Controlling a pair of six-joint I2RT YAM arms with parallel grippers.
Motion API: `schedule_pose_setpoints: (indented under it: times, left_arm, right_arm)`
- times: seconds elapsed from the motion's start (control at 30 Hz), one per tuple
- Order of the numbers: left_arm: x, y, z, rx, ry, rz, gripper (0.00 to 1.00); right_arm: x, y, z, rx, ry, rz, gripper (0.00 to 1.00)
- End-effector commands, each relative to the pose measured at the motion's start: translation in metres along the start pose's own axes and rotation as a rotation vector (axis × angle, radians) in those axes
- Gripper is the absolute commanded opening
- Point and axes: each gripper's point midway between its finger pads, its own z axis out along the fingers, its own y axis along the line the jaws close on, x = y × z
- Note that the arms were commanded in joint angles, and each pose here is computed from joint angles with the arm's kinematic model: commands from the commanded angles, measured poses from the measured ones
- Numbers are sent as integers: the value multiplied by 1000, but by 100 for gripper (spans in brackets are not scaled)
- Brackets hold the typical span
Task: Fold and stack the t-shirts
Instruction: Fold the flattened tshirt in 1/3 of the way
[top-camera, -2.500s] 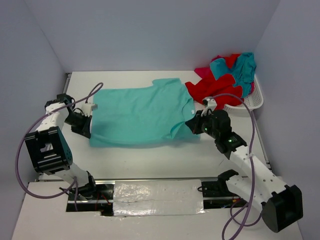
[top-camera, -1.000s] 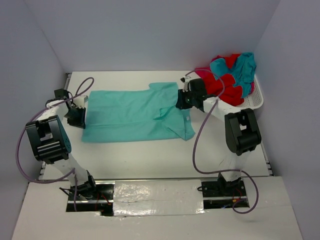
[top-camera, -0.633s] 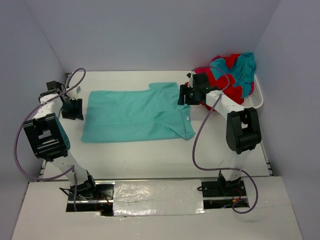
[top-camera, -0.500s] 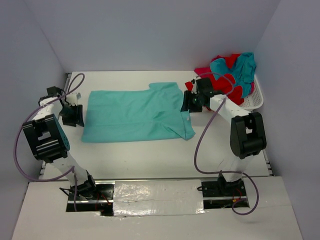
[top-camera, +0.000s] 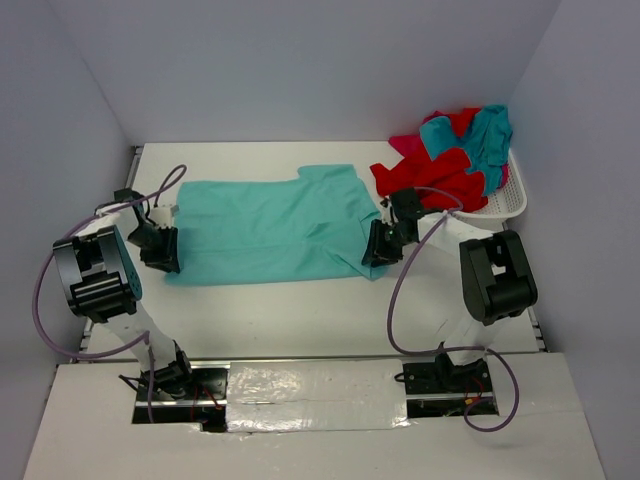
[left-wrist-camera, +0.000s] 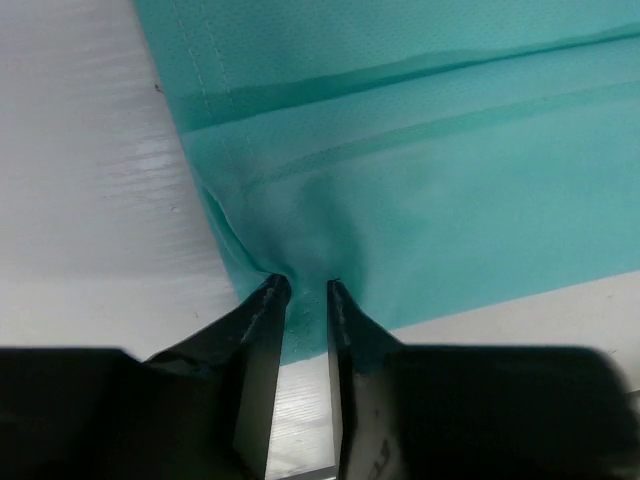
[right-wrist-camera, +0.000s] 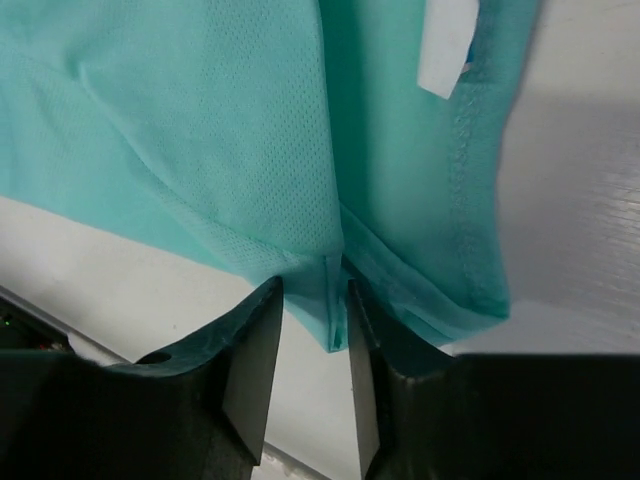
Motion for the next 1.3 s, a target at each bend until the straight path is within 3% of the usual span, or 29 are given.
schedule_pose_setpoints:
  times: [0.0,0.03,0.17,0.3,0.53,0.73,1.07,1.2,1.27]
  left_arm:
    - [6,-3,8,16,27,-2,34]
    - [7,-3,8,20,29,-4,24]
    - [8,-6,12,33,36,0,2]
    - [4,-1,9,13,33,19,0]
    - [-8,32,-3,-158,21,100,0]
    - [-24,33,-3,-202,6,156,0]
    - [-30,35,4,-221,9,190,0]
    - [-29,33,6,-216,13,198,0]
    - [-27,34,7,-221,11,203,0]
  right_arm:
    - [0,12,-1,-51,-15,-6,37]
    - [0,13,-3,-55,-22,-11,35]
    - [-2,12,3,-75,-23,-21,26]
    - [-7,3,5,-45,-18,15,0]
    - [-32,-7,-26,51,-101,-11,0]
    - [-26,-17,-8,55,5,-13,0]
    - [-73,-27,-1,94,-61,-47,0]
    - [-81,-26,3,98,-49,-68,5]
    - [-86,-32,1,134,-62,-71,18]
